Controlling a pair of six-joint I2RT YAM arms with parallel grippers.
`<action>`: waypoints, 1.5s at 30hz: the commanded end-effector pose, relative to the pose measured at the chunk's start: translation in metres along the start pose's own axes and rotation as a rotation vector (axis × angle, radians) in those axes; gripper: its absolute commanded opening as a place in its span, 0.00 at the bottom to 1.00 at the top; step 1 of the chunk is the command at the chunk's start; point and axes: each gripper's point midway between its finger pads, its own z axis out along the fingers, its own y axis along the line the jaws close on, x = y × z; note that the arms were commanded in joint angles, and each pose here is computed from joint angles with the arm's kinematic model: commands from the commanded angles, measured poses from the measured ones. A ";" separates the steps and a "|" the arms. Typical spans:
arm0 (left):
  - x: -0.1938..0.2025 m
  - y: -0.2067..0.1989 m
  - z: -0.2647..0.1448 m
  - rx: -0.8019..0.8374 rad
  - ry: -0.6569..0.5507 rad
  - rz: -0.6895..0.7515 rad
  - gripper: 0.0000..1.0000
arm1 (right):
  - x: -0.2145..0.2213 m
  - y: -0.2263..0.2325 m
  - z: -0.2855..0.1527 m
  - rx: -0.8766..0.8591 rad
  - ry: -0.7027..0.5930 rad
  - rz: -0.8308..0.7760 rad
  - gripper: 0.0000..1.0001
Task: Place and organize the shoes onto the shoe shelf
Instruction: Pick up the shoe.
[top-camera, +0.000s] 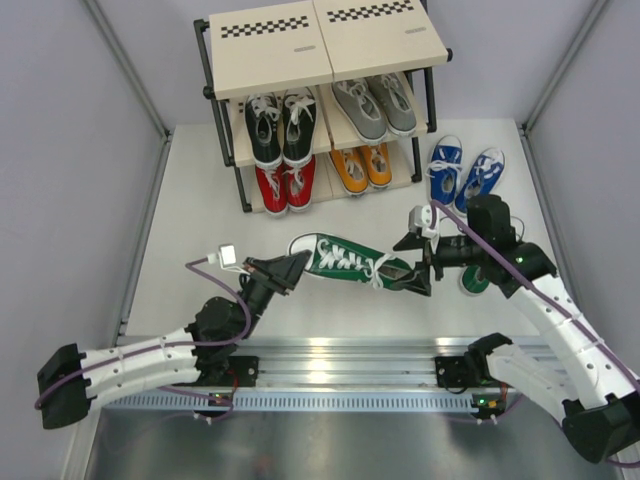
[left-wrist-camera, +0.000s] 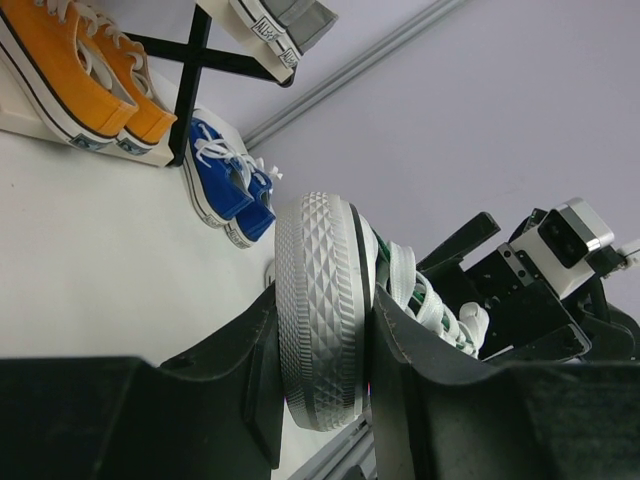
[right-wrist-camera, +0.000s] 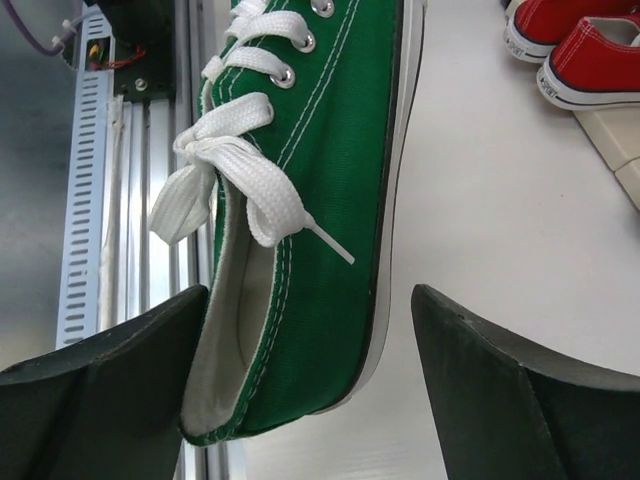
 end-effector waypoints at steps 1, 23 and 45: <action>-0.055 -0.073 0.002 0.217 -0.157 -0.187 0.00 | -0.011 -0.005 0.000 0.032 -0.043 -0.029 0.83; -0.080 -0.109 -0.011 0.370 -0.212 -0.144 0.00 | -0.051 0.011 -0.018 -0.146 -0.239 0.228 0.96; -0.077 -0.126 0.010 0.364 -0.211 -0.094 0.00 | -0.086 0.025 -0.026 -0.242 -0.276 0.264 0.00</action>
